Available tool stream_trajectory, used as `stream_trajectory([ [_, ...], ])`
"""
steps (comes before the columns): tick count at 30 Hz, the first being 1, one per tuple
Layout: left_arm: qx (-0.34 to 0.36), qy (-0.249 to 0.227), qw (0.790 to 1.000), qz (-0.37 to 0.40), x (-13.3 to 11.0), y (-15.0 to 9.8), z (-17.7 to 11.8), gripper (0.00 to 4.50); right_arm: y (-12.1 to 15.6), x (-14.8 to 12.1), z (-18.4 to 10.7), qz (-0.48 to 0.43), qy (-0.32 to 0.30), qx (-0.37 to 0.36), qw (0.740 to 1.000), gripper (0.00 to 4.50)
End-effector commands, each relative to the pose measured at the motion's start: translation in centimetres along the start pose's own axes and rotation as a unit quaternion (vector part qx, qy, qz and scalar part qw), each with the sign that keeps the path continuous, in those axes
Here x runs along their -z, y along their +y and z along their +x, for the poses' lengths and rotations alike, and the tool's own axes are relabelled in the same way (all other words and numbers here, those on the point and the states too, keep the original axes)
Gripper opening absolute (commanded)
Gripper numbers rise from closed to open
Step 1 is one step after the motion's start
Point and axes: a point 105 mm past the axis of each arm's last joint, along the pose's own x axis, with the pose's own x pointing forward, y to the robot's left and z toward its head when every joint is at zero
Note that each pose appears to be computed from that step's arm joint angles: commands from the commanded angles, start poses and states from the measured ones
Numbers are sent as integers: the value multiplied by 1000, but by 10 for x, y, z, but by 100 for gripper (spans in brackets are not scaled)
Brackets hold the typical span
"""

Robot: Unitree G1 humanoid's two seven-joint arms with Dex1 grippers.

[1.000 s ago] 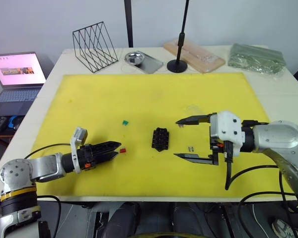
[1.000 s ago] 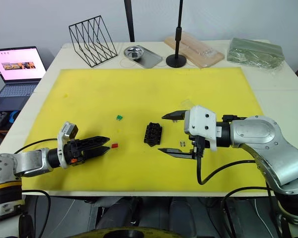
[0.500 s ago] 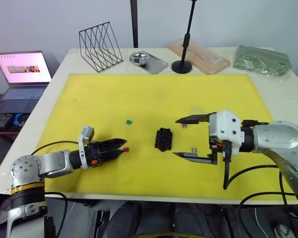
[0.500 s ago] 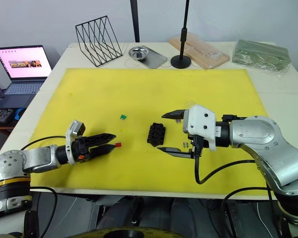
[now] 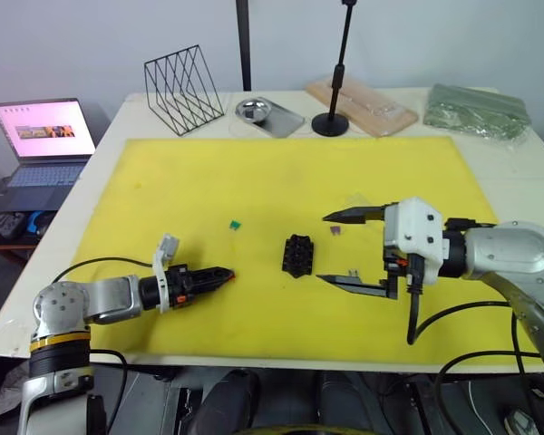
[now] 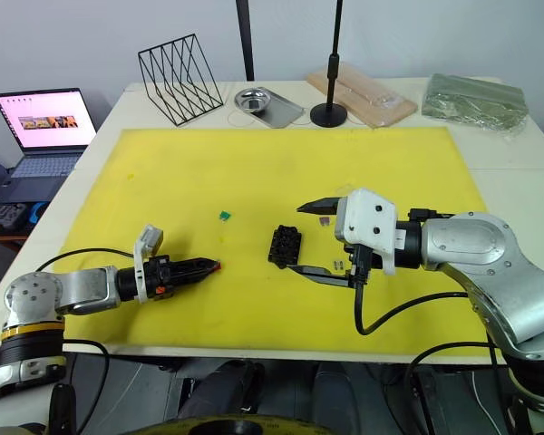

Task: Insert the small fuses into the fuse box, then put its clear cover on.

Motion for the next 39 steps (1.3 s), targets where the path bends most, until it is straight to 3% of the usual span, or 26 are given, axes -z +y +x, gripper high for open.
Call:
stream_trajectory([
  [1, -90, 31, 995, -44, 23, 40, 0, 6, 0, -11, -3, -25, -9, 7, 1000, 450],
  [9, -81, 13, 996, -35, 14, 36, -7, 6, 0, -7, -1, -27, -7, 6, 1000, 450],
  [13, 17, 29, 999, 39, -2, -13, -22, 6, -1, -8, -2, -31, -9, 6, 999, 450],
  [15, 86, 42, 991, 99, -27, -55, -41, 6, -1, -12, -1, -33, -22, -1, 999, 450],
  [17, 112, 60, 982, 142, -38, -75, -50, 6, -1, -14, 1, -33, -29, -7, 999, 450],
  [20, 124, 93, 956, 249, -58, -89, -49, 6, 0, -13, 3, -34, -31, -15, 999, 450],
  [25, 143, 246, 866, 411, -62, -111, -39, 6, -5, -7, 8, -35, -26, -6, 999, 450],
  [28, 89, 371, 725, 574, -60, -110, -23, 6, -6, 1, 6, -23, -23, 5, 999, 450],
  [29, 71, 409, 666, 620, -62, -107, -22, 6, -5, 4, 5, -21, -21, 7, 1000, 450],
  [31, 52, 464, 573, 673, -69, -104, -22, 6, -3, 5, 6, -17, -22, 10, 1000, 450],
  [32, 37, 499, 501, 707, -77, -100, -23, 6, 0, 5, 7, -13, -23, 8, 1000, 450],
  [33, 29, 524, 449, 723, -83, -98, -25, 6, 1, 5, 8, -11, -24, 7, 1000, 450],
  [34, 30, 552, 383, 740, -87, -101, -25, 6, 4, 6, 8, -8, -22, 5, 1000, 450],
  [37, 58, 608, 258, 749, -84, -118, -22, 6, 10, 8, 11, -4, -20, 1, 1000, 450],
  [39, 66, 650, 158, 740, -89, -120, -27, 6, 12, 7, 12, 0, -22, 1, 1000, 450],
])
